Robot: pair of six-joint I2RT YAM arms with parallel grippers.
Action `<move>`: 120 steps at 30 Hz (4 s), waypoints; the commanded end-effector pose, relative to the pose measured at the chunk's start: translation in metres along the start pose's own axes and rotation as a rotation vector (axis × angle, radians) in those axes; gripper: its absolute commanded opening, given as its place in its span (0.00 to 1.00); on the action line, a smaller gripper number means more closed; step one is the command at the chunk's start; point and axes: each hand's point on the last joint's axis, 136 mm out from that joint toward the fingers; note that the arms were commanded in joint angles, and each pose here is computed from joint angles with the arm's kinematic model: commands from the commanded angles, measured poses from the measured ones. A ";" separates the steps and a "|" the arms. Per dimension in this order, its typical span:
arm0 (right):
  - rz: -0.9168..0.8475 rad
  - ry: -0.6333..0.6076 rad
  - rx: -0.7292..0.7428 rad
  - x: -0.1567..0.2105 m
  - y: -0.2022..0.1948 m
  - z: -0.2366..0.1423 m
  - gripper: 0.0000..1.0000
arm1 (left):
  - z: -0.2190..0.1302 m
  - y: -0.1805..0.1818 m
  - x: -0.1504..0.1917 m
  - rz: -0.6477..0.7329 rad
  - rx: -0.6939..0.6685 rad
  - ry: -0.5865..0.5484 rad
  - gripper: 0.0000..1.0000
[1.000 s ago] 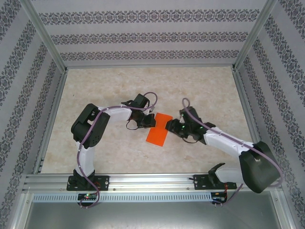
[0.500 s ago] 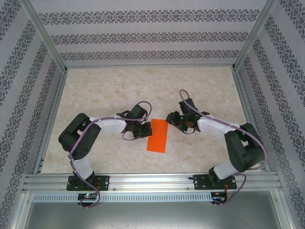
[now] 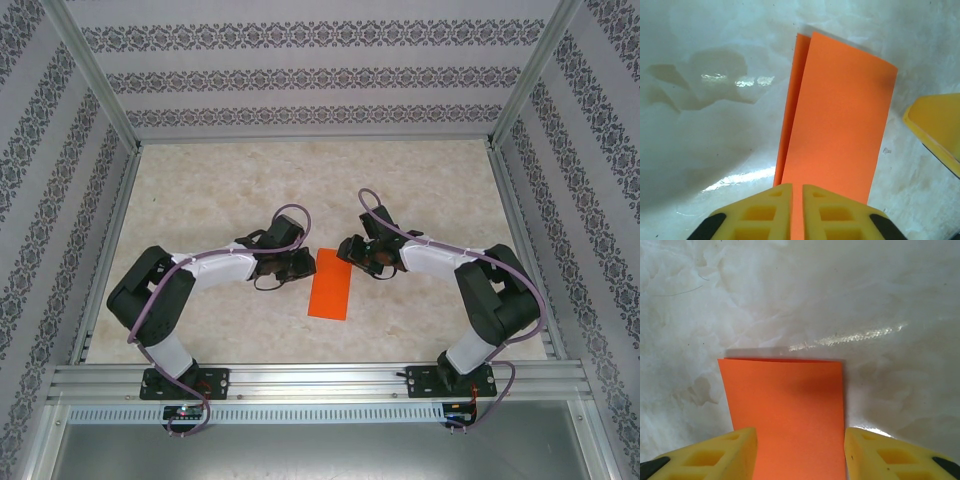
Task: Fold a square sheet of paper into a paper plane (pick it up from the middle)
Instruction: Fold the square sheet of paper in half at the center of the table, then fold the triangle a second time at the center of the table.
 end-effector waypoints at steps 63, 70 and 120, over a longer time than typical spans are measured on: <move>-0.007 0.006 -0.041 0.000 0.012 0.018 0.47 | 0.021 -0.009 -0.036 0.068 0.104 0.149 0.42; -0.007 0.010 -0.042 0.000 0.012 0.019 0.48 | 0.026 -0.018 -0.033 0.061 0.163 0.183 0.38; -0.665 -0.519 -0.039 -0.008 0.057 -0.117 0.70 | 0.020 -0.044 -0.052 0.112 0.183 0.230 0.03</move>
Point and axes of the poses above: each hand's point on the last joint's axis, 136 mm out from that joint toward the fingers, its own z axis out along the fingers, its own y axis along the line the jaws close on, x = y × z, and after that the axes turned 8 degrees about -z, right-handed
